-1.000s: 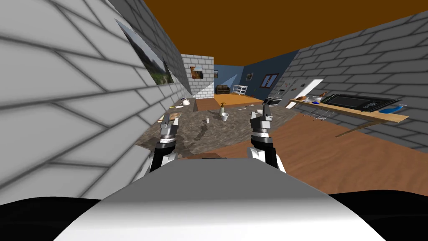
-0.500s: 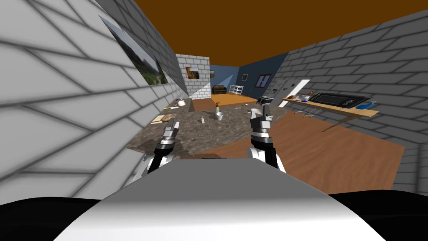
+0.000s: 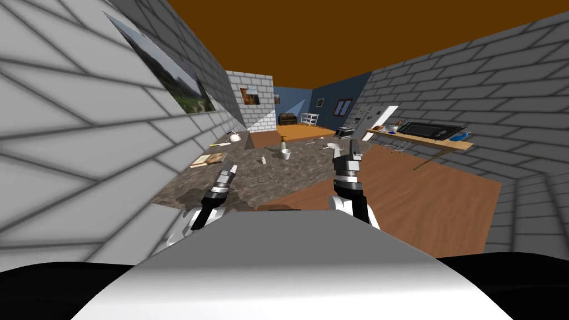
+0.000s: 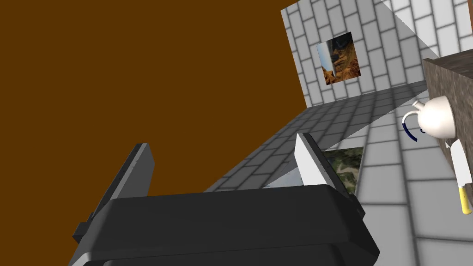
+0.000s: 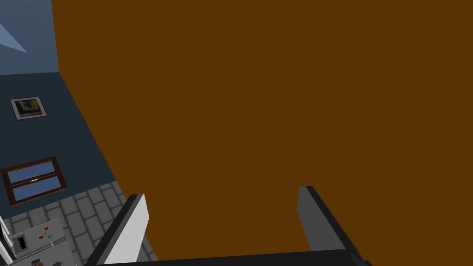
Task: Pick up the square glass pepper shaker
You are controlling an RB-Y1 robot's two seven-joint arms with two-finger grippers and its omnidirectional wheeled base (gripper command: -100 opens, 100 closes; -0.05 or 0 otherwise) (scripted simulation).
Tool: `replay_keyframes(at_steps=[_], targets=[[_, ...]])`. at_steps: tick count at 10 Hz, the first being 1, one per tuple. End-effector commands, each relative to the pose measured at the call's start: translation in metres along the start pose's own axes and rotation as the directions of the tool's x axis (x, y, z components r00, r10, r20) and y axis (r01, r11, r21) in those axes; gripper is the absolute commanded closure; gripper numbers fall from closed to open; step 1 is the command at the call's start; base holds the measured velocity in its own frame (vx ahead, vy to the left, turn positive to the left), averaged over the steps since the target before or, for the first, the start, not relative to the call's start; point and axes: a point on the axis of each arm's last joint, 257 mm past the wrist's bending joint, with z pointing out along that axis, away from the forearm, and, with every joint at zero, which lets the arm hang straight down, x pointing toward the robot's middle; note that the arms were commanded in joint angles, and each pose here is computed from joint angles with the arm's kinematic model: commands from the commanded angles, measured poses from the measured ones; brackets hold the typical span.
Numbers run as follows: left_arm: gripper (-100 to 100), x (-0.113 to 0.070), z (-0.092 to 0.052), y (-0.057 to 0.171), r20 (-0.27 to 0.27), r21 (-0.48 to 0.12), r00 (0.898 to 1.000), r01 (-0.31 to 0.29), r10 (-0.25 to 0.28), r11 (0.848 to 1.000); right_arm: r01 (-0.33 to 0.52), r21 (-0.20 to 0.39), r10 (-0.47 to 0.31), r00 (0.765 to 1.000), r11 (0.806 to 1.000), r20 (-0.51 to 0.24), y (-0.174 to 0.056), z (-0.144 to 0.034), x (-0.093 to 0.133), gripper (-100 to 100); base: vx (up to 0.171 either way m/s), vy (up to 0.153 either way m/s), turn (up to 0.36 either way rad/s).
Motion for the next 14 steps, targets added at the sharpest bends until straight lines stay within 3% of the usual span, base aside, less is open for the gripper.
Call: replay_keyframes(at_steps=[1,2,5,6,9,11,13,14], targets=[[-100,0.002,-0.007,0.016,-0.012,-0.028,1.000,-0.013,0.012,1.000,0.000,0.000,0.000,1.000,1.000,0.000,0.000,0.000,0.000,0,0.006,-0.065,-0.054],[-100,-0.002,-0.012,0.029,-0.038,-0.054,0.998,-0.045,0.043,0.998,0.000,0.000,0.000,1.000,1.000,0.000,0.000,0.000,0.000,0,0.009,-0.093,-0.093],[-100,-0.007,-0.023,0.055,-0.064,-0.109,0.996,-0.076,0.069,0.991,0.000,0.000,0.000,1.000,1.000,0.000,0.000,0.000,0.000,0,0.016,-0.078,-0.084],[-100,-0.014,-0.028,0.068,-0.090,-0.134,0.991,-0.110,0.099,0.985,0.000,0.000,0.000,1.000,1.000,0.000,0.000,0.000,0.000,0,0.022,-0.103,-0.127],[-100,-0.023,-0.043,0.096,-0.115,-0.196,0.986,-0.144,0.123,0.970,0.000,0.000,0.000,1.000,1.000,0.000,0.000,0.000,0.000,0,0.020,-0.078,-0.092],[-100,-0.043,-0.060,0.127,-0.164,-0.264,0.971,-0.213,0.174,0.941,0.000,0.000,0.000,1.000,1.000,0.000,0.000,0.000,0.000,0,0.049,-0.120,-0.166],[-100,-0.045,-0.067,0.136,-0.163,-0.287,0.972,-0.213,0.171,0.934,0.000,0.000,0.000,1.000,1.000,0.000,0.000,0.000,0.000,0,0.029,-0.083,-0.025],[-100,-0.056,-0.074,0.148,-0.187,-0.315,0.963,-0.247,0.196,0.916,0.000,0.000,0.000,1.000,1.000,0.000,0.000,0.000,0.000,0,0.024,-0.078,-0.123]])
